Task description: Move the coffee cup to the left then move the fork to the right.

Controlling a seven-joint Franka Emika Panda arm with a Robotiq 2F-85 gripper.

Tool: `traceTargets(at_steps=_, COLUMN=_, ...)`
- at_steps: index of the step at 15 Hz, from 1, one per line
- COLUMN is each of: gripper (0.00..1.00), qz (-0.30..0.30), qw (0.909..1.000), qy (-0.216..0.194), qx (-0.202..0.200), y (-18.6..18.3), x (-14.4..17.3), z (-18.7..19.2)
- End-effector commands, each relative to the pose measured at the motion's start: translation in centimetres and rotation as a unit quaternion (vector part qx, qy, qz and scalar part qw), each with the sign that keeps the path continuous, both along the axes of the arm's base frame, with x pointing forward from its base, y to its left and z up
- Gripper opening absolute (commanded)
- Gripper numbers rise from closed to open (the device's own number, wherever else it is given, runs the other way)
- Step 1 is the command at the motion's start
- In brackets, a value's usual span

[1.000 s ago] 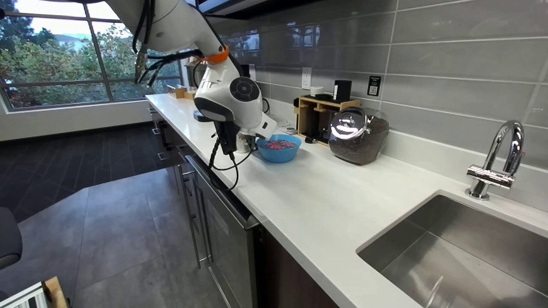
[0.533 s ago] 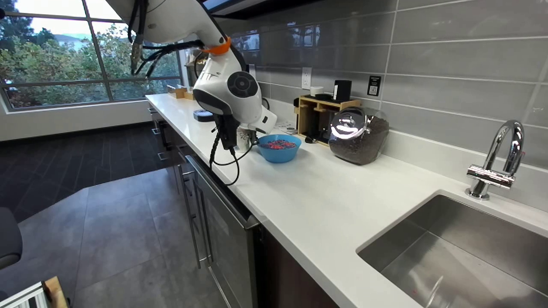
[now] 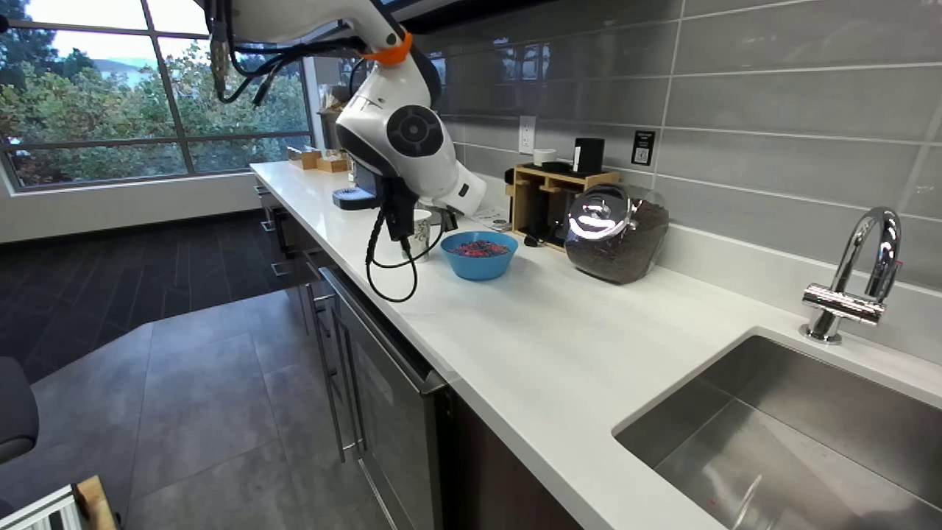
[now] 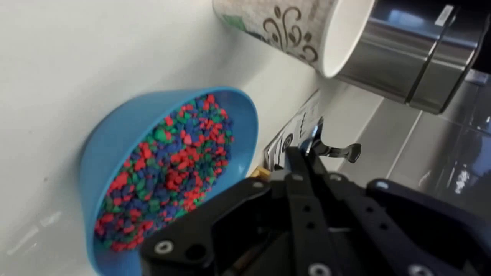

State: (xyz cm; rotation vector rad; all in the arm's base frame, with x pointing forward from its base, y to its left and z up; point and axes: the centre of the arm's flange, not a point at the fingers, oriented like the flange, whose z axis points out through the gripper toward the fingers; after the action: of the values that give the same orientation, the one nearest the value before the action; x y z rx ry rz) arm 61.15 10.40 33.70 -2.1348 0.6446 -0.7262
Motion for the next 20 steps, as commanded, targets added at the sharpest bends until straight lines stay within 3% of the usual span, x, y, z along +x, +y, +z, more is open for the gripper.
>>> traceTargets(at_steps=1, gripper=0.01, qz=-0.035, qw=0.9986, qy=-0.013, qx=0.039, y=-4.5, x=-3.0, z=1.1)
traceTargets(at_steps=10, gripper=0.01, qz=-0.129, qw=0.9887, qy=0.017, qx=0.076, y=-13.2, x=-7.8, z=-2.1)
traceTargets(at_steps=20, gripper=0.01, qz=-0.179, qw=0.9783, qy=0.068, qx=0.079, y=-17.3, x=-8.9, z=-7.0)
